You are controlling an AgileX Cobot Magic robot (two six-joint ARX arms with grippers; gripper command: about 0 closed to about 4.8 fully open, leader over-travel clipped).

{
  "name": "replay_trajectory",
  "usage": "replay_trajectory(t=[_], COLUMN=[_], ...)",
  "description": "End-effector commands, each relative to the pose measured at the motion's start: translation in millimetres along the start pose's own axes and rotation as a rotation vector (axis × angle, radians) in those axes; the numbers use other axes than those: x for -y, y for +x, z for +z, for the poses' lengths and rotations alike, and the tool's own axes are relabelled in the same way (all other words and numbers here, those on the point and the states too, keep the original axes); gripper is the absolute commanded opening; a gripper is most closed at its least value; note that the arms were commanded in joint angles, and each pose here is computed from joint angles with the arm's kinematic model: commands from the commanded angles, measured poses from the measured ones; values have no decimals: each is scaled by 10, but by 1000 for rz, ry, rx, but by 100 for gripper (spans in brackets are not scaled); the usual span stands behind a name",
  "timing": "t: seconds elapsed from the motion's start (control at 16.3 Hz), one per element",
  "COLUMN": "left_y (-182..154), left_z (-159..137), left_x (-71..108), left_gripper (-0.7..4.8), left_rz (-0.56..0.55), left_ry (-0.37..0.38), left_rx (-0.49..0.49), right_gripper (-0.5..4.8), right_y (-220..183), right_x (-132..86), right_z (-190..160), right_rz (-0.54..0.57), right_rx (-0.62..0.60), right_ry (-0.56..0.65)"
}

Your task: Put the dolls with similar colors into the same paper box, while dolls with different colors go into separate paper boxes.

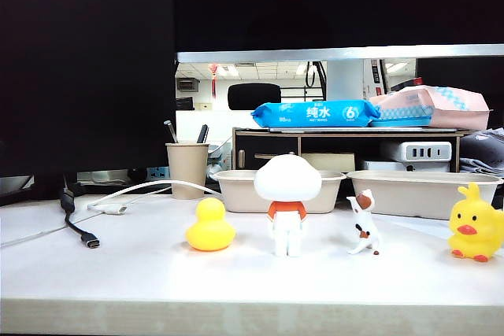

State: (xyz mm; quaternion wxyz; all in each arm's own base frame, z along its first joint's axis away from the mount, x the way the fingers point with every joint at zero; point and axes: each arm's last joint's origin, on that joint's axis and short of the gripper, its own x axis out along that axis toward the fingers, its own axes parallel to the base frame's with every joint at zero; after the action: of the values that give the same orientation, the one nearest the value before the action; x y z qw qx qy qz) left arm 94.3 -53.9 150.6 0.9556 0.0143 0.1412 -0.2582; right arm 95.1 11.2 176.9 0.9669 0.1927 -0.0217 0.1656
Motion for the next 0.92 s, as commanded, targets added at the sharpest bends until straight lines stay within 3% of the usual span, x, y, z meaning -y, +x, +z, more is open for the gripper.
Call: replay_trajectory(t=[0.06, 0.25, 0.37, 0.43, 0.49, 0.61, 0.74, 0.86, 0.92], left_y=[-3, -2, -1, 2, 2, 2, 2, 2, 2], left_z=[17, 16, 15, 11, 12, 11, 11, 11, 13], left_x=[51, 51, 51, 51, 51, 51, 50, 49, 50], left_gripper=[-5, -5, -5, -5, -5, -5, -5, -5, -5], left_rz=[-50, -49, -49, -49, -49, -49, -46, -45, -45], left_ry=[13, 13, 13, 13, 13, 13, 14, 13, 13], left_rx=[3, 2, 0, -5, -4, -5, -4, -5, -3], right_gripper=[3, 3, 3, 3, 3, 3, 3, 4, 46], right_y=[-36, -75, 99, 265, 678, 1118, 1884, 2208, 2397], right_x=[-146, -404, -565, -588, -578, -640, -1048, -1322, -1507], right_z=[251, 790, 1171, 1286, 1364, 1329, 987, 702, 472], right_rz=[127, 201, 334, 366, 396, 447, 525, 520, 511], right_rx=[88, 154, 48, -60, -350, -622, -981, -1119, -1199], right_ry=[-33, -75, -154, -173, -186, -170, -233, -309, -361])
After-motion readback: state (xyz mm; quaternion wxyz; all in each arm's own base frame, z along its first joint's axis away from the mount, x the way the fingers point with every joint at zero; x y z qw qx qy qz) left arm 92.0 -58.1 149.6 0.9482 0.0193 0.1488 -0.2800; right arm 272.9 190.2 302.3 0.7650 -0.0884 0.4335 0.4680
